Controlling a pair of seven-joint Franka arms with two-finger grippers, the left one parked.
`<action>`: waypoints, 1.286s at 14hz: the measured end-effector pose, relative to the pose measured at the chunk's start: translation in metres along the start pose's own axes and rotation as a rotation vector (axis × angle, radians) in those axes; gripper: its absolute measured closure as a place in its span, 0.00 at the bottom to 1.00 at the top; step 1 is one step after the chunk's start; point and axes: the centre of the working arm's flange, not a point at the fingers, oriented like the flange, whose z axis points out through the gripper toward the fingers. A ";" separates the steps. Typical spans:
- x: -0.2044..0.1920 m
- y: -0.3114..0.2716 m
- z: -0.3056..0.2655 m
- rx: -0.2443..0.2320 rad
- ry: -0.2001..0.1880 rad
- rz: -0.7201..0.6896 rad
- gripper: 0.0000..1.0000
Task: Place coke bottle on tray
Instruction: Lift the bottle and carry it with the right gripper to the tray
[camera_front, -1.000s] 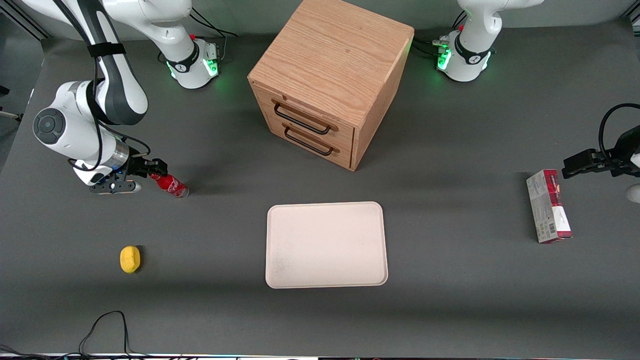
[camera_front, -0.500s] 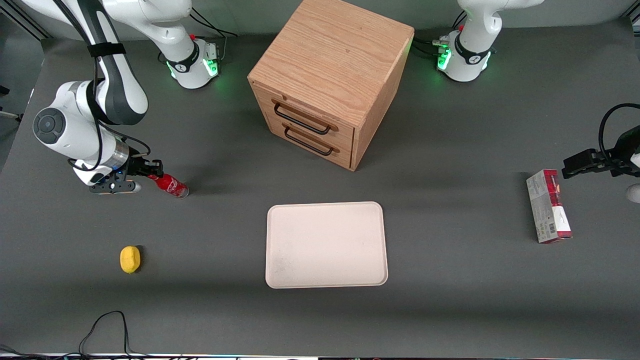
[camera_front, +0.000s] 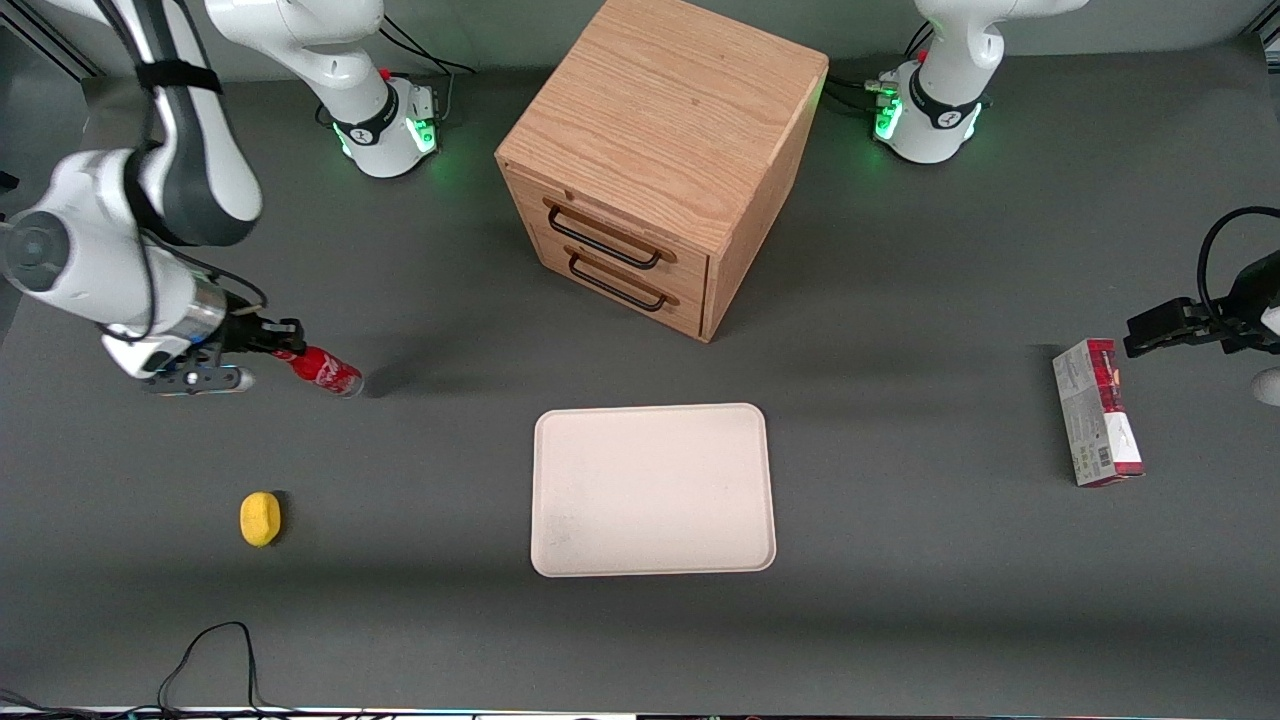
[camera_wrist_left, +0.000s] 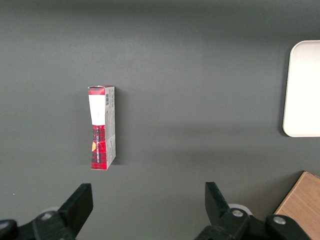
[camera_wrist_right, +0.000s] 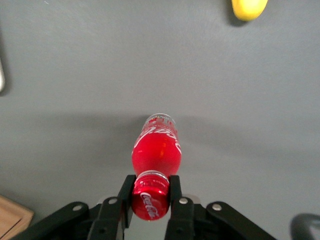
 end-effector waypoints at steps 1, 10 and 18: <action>0.004 -0.001 -0.027 0.001 -0.002 0.009 0.69; 0.078 -0.065 -0.128 -0.018 -0.098 0.067 0.69; 0.130 -0.219 -0.064 0.007 -0.062 0.079 0.69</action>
